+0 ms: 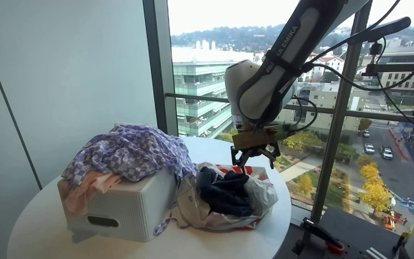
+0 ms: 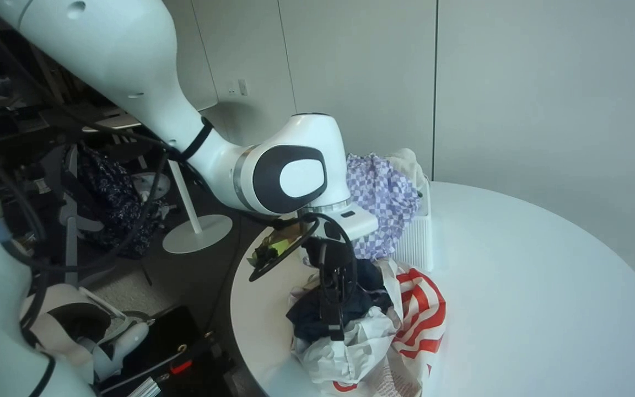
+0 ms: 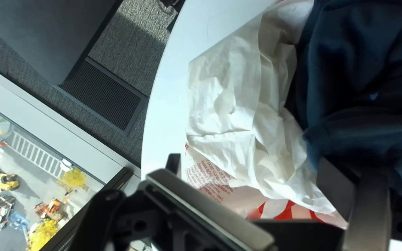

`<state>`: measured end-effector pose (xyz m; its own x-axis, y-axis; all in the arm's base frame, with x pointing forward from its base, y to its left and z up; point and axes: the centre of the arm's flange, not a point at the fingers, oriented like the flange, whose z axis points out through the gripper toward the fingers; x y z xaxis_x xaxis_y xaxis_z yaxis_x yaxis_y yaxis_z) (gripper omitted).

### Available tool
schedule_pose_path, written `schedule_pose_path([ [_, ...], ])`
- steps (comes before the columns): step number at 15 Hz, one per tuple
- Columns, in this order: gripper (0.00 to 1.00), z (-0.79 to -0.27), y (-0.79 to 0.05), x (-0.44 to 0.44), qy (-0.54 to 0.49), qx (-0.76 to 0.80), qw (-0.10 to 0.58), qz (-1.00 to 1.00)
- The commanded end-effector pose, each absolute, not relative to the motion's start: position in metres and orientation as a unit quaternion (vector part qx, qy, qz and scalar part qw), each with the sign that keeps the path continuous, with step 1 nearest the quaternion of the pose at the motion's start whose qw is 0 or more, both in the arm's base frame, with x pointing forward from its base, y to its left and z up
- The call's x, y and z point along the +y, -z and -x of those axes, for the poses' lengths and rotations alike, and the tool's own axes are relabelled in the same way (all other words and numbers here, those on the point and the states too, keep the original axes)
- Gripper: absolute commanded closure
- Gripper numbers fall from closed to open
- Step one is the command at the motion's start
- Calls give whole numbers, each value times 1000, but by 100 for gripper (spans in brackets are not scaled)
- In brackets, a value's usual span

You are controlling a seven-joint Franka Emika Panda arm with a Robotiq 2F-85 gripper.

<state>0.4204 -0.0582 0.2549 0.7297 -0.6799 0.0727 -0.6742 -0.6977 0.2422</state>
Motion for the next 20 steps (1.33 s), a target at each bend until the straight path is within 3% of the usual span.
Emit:
schedule_pose_path([
  [1,0,-405,-264,-66,-6,-379,122,-917],
  [20,0,-456,-195,-64,19,-321,142,-936],
])
